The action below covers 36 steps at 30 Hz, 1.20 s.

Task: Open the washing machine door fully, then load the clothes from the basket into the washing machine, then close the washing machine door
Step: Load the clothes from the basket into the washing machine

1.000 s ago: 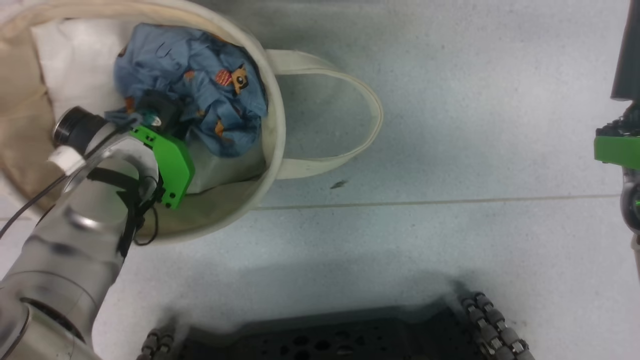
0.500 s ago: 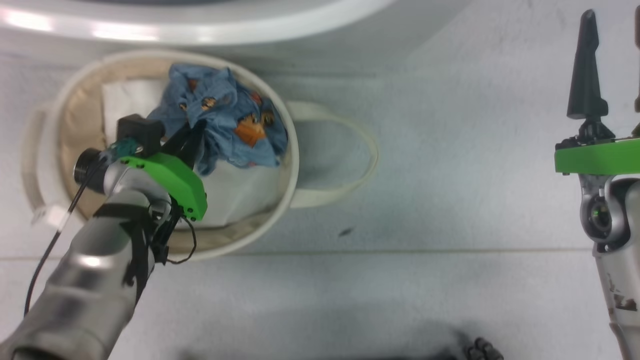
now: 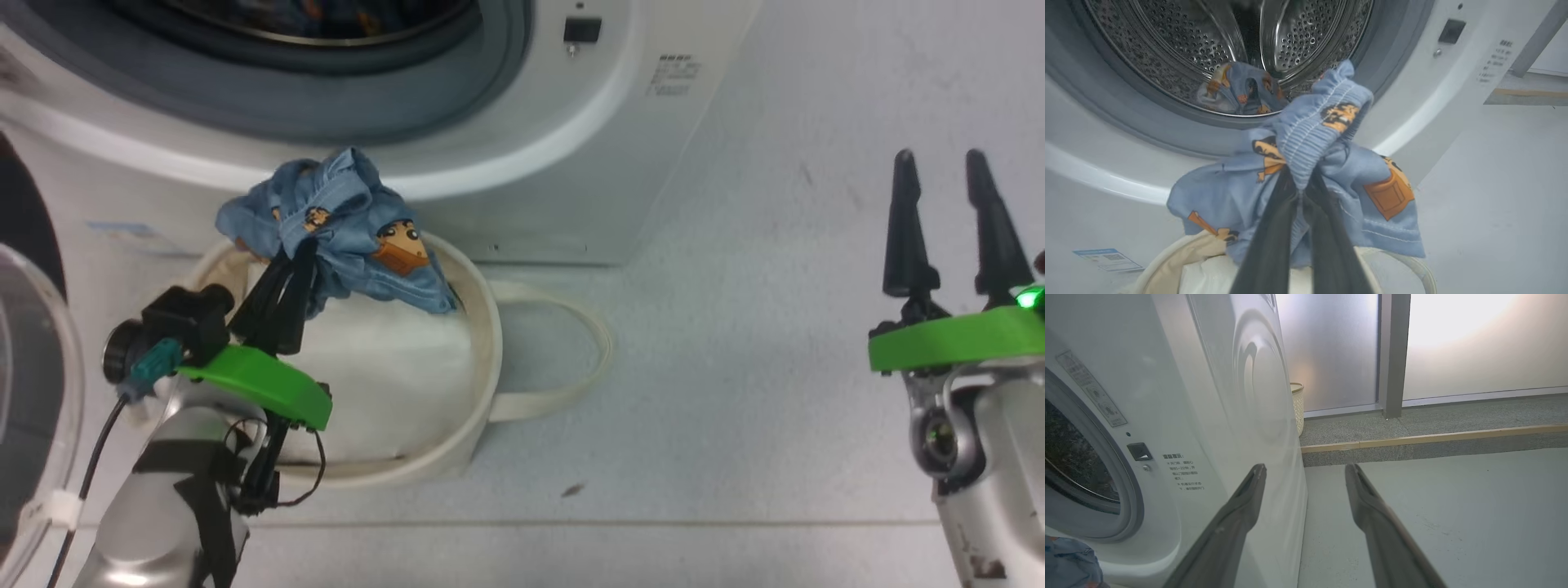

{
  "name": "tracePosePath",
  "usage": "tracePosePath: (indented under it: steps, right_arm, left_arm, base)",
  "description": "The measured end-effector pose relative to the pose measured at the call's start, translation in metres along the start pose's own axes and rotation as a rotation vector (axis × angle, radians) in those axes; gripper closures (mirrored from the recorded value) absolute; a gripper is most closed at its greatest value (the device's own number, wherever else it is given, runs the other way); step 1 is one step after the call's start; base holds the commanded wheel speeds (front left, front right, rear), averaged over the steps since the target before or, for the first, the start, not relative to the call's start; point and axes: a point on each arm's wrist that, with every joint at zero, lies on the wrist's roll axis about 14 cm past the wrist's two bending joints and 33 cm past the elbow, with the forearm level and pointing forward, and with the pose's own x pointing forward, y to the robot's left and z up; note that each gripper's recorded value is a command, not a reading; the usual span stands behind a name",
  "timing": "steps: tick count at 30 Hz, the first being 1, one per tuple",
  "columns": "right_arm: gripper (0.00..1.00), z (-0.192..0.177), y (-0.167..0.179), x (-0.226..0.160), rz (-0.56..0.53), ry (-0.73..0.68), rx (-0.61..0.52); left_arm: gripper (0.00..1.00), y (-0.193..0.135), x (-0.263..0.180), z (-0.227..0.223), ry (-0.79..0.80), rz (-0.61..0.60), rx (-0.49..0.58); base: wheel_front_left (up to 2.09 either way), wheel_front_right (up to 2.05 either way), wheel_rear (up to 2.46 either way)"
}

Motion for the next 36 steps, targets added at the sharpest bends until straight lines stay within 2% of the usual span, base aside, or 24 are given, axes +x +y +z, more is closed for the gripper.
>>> tracePosePath:
  steps: [2,5,9,15,18,22,30,33,36]
  right_arm:
    - [0.00,0.013,0.007,-0.010,0.000,-0.023,0.019]
    - [0.00,0.019,0.010,-0.022,-0.002,-0.028,0.029]
    - [0.00,0.023,0.015,-0.033,0.004,-0.029,0.037]
    - [0.00,0.026,0.018,-0.035,0.009,-0.037,0.038]
    - [0.00,0.027,0.018,-0.035,0.008,-0.037,0.038]
    - [0.00,0.022,0.015,-0.035,0.002,-0.026,0.038]
    - [0.00,0.001,0.002,-0.035,-0.031,0.023,0.037]
    - [0.00,-0.009,-0.005,-0.034,-0.047,0.043,0.031]
    - [0.00,-0.015,-0.013,-0.029,-0.062,0.051,0.024]
  left_arm:
    - [1.00,-0.001,-0.013,0.035,-0.098,0.002,-0.009]
    - [1.00,-0.003,-0.025,0.063,-0.178,0.009,-0.031]
    - [1.00,0.005,-0.038,0.093,-0.266,0.042,-0.110]
    - [1.00,0.020,-0.045,0.114,-0.340,0.089,-0.175]
    - [1.00,0.021,-0.044,0.116,-0.347,0.086,-0.172]
    - [1.00,0.025,-0.031,0.122,-0.353,0.089,-0.170]
    - [1.00,0.037,0.017,0.170,-0.450,0.093,-0.158]
    - [1.00,0.040,0.039,0.157,-0.409,0.100,-0.172]
    - [1.00,0.039,0.061,0.119,-0.305,0.102,-0.172]
  base:
    - [0.00,0.00,0.00]
    - [0.00,0.00,0.00]
    - [0.00,0.00,0.00]
    - [0.00,0.00,0.00]
    - [0.00,0.00,0.00]
    - [0.00,0.00,0.00]
    - [0.00,0.00,0.00]
    - [0.00,0.00,0.00]
    - [0.00,0.00,0.00]
